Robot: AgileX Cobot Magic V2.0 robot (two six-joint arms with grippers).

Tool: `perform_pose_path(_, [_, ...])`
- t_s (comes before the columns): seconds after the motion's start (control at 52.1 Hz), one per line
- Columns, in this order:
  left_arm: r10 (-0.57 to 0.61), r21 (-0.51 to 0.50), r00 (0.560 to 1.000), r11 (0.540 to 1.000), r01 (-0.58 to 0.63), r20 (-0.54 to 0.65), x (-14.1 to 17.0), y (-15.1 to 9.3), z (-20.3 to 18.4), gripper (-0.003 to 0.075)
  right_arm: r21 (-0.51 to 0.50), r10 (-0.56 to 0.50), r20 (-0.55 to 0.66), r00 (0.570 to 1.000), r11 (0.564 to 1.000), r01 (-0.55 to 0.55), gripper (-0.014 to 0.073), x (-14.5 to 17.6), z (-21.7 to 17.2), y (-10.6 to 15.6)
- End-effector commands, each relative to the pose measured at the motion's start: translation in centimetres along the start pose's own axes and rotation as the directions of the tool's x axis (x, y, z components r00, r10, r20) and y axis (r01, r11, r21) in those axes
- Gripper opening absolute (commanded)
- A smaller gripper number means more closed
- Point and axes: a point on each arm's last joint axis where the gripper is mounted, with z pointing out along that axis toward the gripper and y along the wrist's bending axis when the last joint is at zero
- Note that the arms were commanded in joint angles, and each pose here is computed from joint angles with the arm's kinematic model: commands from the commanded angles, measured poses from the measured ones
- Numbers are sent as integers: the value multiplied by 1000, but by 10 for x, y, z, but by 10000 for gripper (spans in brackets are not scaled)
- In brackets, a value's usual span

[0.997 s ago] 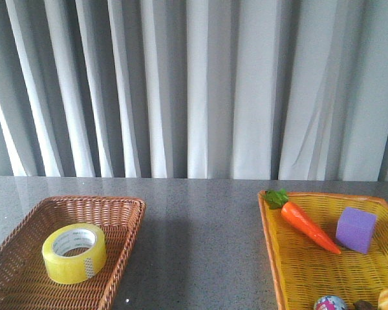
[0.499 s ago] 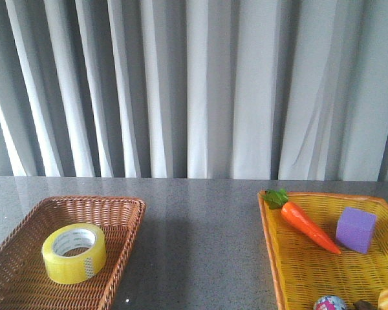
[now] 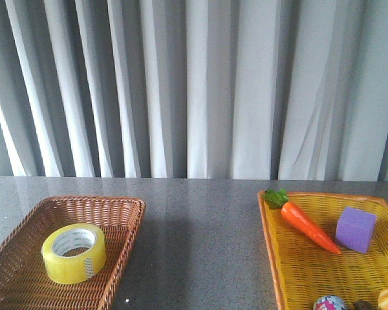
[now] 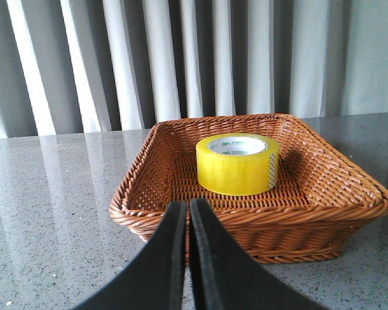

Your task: Transfer tape with both arms

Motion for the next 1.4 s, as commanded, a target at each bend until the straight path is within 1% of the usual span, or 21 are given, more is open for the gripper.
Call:
perform_pose_path(0.0, [-16,-3,994,1000,16,109,-15,1,-3,-6,-61,11,172,985,998,0,-8,-10,-29,1])
perform_pose_path(0.096, [-16,-3,994,1000,16,109,-15,1,-3,-6,-109,-6,275,961,993,37,-8,1,-37,5])
perform_pose_path(0.153, [-16,-3,994,1000,16,109,-15,1,-3,-6,-146,35,332,943,989,15,-8,16,-38,8])
perform_pose_path(0.173, [-16,-3,994,1000,16,109,-15,1,-3,-6,-160,49,326,944,987,4,-8,24,-35,9])
perform_pose_path(0.249, [-16,-3,994,1000,16,109,-15,1,-3,-6,-192,104,378,920,981,-32,-8,53,-34,11])
perform_pose_path(0.326, [-16,-3,994,1000,16,109,-15,1,-3,-6,-194,128,397,909,980,-53,-8,87,-28,12])
perform_pose_path(0.345, [-16,-3,994,1000,16,109,-15,1,-3,-6,-194,132,386,913,979,-60,-8,98,-23,12])
perform_pose_path(0.403, [-16,-3,994,1000,16,109,-15,1,-3,-6,-194,144,413,899,979,-67,-8,123,-24,12])
perform_pose_path(0.46, [-16,-3,994,1000,16,109,-15,1,-3,-6,-191,147,430,891,979,-70,-8,153,-23,12])
perform_pose_path(0.479, [-16,-3,994,1000,16,109,-15,1,-3,-6,-189,145,423,894,980,-70,-8,163,-21,12])
perform_pose_path(0.537, [-16,-3,994,1000,16,109,-15,1,-3,-6,-174,123,463,878,984,-46,-8,189,-25,11])
perform_pose_path(0.671, [-16,-3,994,1000,16,109,-15,1,-3,-6,-143,69,500,863,990,3,-8,238,-23,11])
perform_pose_path(0.729, [-16,-3,994,1000,16,109,-15,1,-3,-6,-140,70,522,850,990,5,-8,253,-24,11])
perform_pose_path(0.786, [-16,-3,994,1000,16,109,-15,1,-3,-6,-142,72,516,854,990,2,-8,269,-21,12])
perform_pose_path(0.94, [-16,-3,994,1000,16,109,-15,1,-3,-6,-139,69,526,848,990,6,-8,301,-14,13])
perform_pose_path(1.074, [-16,-3,994,1000,16,109,-15,1,-3,-6,-131,66,577,814,991,12,-8,322,-10,14])
perform_pose_path(1.093, [-16,-3,994,1000,16,109,-15,1,-3,-6,-131,68,588,806,991,12,-8,323,-11,13])
perform_pose_path(1.132, [-16,-3,994,1000,16,109,-15,1,-3,-6,-130,62,579,813,991,17,-8,325,-12,13])
perform_pose_path(1.17, [-16,-3,994,1000,16,109,-15,1,-3,-6,-117,41,588,808,993,34,-8,326,-14,13])
perform_pose_path(1.304, [-16,-3,994,1000,16,109,-15,1,-3,-6,-80,-7,634,774,994,74,-8,326,-19,12])
perform_pose_path(1.381, [-16,-3,994,1000,16,109,-15,1,-3,-6,-65,-11,632,775,996,67,-8,326,-19,12])
